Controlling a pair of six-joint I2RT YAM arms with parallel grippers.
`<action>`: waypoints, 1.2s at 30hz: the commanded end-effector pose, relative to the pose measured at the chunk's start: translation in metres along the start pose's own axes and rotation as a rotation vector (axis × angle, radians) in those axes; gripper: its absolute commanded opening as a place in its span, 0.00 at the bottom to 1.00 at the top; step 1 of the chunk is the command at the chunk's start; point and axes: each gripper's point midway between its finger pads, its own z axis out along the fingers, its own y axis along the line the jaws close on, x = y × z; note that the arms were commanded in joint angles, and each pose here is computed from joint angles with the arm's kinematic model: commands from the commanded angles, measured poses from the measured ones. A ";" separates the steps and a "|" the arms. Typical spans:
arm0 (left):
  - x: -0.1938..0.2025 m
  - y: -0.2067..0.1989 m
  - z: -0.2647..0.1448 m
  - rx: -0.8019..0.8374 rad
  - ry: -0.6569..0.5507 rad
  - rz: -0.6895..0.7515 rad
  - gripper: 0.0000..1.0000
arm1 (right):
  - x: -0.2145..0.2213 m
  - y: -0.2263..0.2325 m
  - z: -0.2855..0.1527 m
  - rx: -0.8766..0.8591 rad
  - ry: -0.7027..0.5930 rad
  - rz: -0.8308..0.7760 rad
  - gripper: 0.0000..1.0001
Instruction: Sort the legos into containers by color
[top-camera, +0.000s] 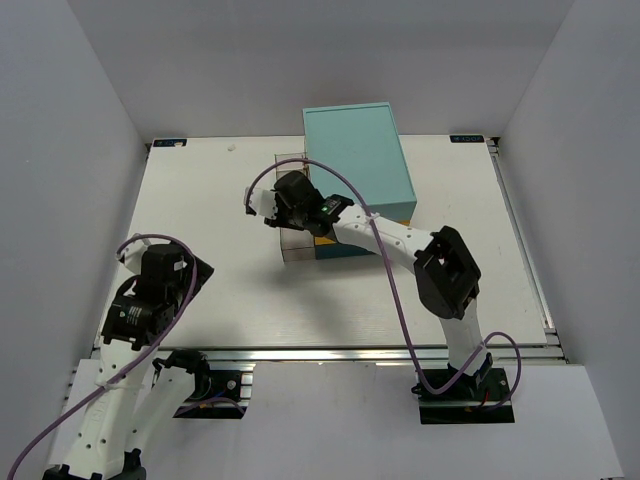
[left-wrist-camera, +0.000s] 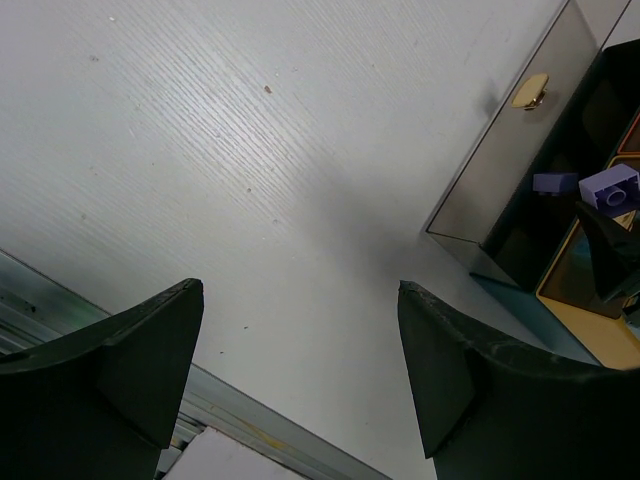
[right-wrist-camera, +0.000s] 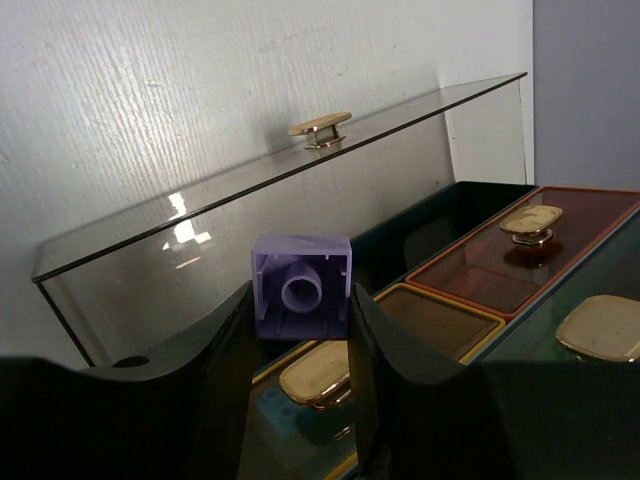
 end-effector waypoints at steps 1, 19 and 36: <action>0.000 -0.003 0.000 0.013 -0.005 -0.025 0.88 | -0.007 -0.026 -0.007 0.056 0.011 -0.073 0.31; 0.009 -0.026 0.021 0.074 0.041 -0.013 0.88 | -0.078 0.001 -0.051 -0.236 -0.312 0.023 0.74; 0.022 -0.077 0.073 0.183 0.102 0.016 0.87 | -0.133 -0.116 -0.175 0.115 -0.878 0.368 0.00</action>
